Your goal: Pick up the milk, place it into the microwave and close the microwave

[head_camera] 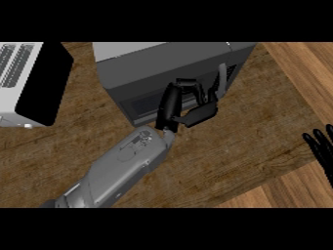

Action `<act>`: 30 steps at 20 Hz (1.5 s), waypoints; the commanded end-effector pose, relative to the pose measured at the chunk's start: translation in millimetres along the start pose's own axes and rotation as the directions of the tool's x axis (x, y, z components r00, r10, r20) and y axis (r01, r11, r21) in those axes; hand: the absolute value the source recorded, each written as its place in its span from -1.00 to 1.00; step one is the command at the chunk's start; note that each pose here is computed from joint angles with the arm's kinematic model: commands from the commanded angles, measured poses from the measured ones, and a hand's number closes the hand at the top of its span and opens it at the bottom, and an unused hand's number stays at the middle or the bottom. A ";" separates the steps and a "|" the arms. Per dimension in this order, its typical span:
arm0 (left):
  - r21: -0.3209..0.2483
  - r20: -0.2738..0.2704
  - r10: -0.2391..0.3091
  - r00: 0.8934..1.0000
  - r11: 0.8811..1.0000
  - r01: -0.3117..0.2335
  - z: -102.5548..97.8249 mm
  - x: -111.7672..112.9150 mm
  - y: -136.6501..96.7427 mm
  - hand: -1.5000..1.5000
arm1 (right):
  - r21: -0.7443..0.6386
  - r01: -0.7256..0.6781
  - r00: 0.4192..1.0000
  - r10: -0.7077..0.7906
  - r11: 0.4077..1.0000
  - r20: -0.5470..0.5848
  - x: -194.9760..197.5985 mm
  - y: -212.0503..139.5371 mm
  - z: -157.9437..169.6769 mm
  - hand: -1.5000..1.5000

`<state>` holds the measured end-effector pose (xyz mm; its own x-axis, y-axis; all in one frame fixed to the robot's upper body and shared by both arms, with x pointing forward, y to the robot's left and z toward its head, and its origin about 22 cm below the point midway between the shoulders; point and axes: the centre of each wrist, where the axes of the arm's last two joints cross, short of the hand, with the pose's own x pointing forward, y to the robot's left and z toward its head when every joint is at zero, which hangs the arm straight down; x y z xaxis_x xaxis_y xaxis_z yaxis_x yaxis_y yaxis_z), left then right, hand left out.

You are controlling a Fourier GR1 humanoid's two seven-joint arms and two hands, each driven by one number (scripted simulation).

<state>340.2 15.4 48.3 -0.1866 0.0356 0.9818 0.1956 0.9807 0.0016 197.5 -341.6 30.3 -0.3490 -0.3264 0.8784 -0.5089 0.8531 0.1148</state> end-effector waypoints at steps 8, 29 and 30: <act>0.036 0.032 0.006 0.999 0.999 -0.008 -20.2 4.3 6.8 1.00 | 0.072 0.043 0.998 -0.045 0.996 0.031 18.3 -0.4 -6.0 -1.00; 0.083 0.075 0.015 0.997 0.996 -0.021 -23.2 3.4 6.5 1.00 | 0.095 0.101 0.994 -0.104 0.990 0.032 39.1 -0.5 -2.7 -1.00; 0.083 0.076 0.002 0.997 0.996 -0.008 -21.0 -1.7 8.2 1.00 | 0.099 0.103 0.994 -0.107 0.990 0.035 41.7 0.6 -2.8 -1.00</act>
<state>343.4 16.0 42.7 -0.2680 0.0733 0.9606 0.1327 0.9904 -0.0386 188.0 -351.2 66.2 -0.3199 -0.4114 0.8535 -0.5988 0.7859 0.1543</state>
